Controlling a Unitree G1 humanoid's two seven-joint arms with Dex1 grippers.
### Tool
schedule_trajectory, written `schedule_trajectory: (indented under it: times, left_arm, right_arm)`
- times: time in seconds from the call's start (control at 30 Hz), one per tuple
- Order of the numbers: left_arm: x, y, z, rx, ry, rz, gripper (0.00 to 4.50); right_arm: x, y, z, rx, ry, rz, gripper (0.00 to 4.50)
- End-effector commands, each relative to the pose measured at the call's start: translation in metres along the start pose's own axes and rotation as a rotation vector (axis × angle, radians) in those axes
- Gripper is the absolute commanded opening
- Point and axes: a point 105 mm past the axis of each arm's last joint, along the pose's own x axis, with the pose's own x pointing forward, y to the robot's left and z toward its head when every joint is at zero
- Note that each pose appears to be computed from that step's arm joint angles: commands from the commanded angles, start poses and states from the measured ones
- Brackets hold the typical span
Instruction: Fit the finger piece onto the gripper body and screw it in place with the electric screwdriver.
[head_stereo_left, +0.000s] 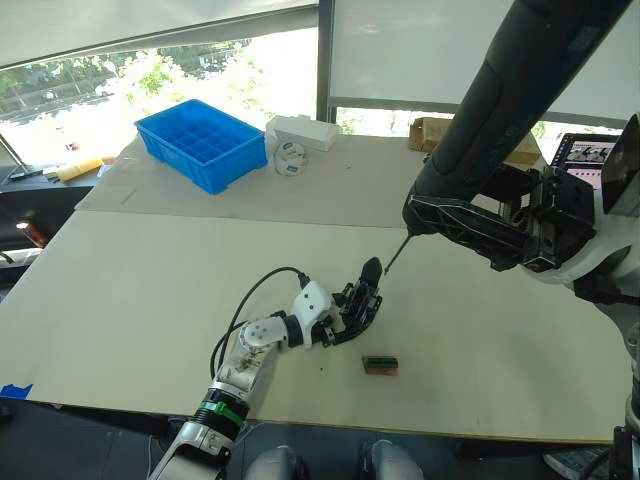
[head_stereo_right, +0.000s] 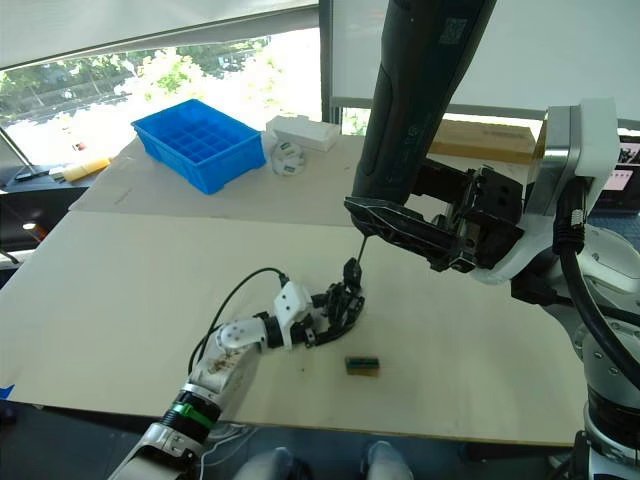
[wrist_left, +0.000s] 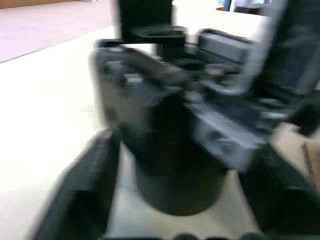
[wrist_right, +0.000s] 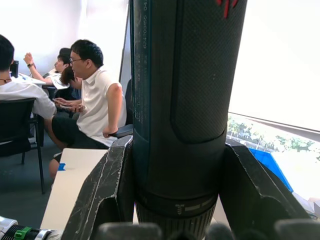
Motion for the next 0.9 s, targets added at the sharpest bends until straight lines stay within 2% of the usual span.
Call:
schedule_trajectory:
  times: [0.03,0.4,0.53,0.9]
  left_arm:
    - [-0.004,-0.003,-0.010,-0.007,0.035,-0.017,2.32]
    - [-0.006,-0.008,-0.018,-0.047,0.038,-0.051,2.32]
    - [-0.007,-0.009,-0.018,-0.048,0.048,-0.069,2.32]
    - [-0.009,-0.010,-0.020,-0.062,0.053,-0.066,2.32]
  right_arm:
    - [0.004,0.003,0.018,-0.064,-0.045,0.026,1.91]
    - [0.038,0.001,0.008,-0.039,-0.016,0.149,1.91]
    - [0.052,-0.001,-0.008,-0.023,0.015,0.171,1.91]
    - [0.055,0.001,-0.034,0.037,0.046,0.185,1.91]
